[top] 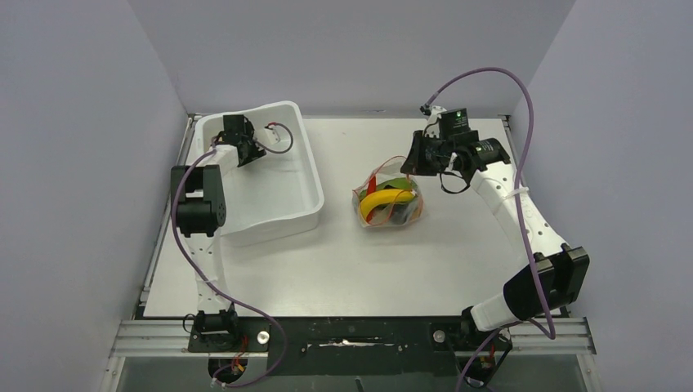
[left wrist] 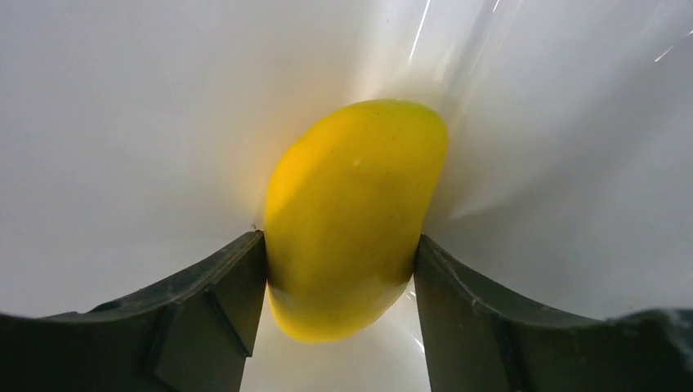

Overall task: Place the food in the zip-top bag and seal the zipper
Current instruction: Pick up the fake fruit from the bin.

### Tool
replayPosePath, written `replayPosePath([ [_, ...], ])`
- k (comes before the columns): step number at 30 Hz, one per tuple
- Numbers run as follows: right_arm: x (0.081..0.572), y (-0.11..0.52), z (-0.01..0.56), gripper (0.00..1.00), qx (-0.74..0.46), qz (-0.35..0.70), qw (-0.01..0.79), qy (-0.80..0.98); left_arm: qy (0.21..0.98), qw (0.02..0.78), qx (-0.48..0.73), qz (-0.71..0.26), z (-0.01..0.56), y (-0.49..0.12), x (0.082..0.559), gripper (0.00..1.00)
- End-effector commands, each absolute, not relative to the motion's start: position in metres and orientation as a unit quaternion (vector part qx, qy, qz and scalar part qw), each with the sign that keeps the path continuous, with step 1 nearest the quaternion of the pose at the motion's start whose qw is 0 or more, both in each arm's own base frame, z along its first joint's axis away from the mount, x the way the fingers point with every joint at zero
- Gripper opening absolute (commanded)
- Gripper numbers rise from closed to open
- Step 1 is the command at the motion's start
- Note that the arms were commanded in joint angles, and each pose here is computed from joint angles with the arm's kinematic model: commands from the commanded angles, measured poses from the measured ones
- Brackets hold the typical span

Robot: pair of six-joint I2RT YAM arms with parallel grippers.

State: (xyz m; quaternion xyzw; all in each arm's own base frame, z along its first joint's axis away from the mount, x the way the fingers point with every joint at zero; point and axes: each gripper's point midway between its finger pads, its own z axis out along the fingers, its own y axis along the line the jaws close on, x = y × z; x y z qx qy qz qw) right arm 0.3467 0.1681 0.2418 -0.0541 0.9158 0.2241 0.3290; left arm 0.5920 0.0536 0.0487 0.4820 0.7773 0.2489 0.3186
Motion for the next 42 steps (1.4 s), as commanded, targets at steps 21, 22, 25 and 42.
replayPosePath([
  [21,0.334,0.174,0.258,0.0,-0.059,0.281,0.384,0.878,0.791,0.409,0.438,0.122,0.132,-0.05,0.528,0.41],
  [22,0.334,0.175,0.258,0.0,-0.058,0.283,0.385,0.877,0.786,0.415,0.443,0.115,0.138,-0.06,0.524,0.42],
  [25,0.333,0.178,0.258,0.0,-0.059,0.291,0.38,0.876,0.775,0.447,0.441,0.07,0.164,-0.089,0.511,0.41],
  [42,0.336,0.191,0.266,0.0,-0.045,0.332,0.376,0.864,0.597,0.637,0.436,-0.216,0.329,-0.197,0.41,0.41],
])
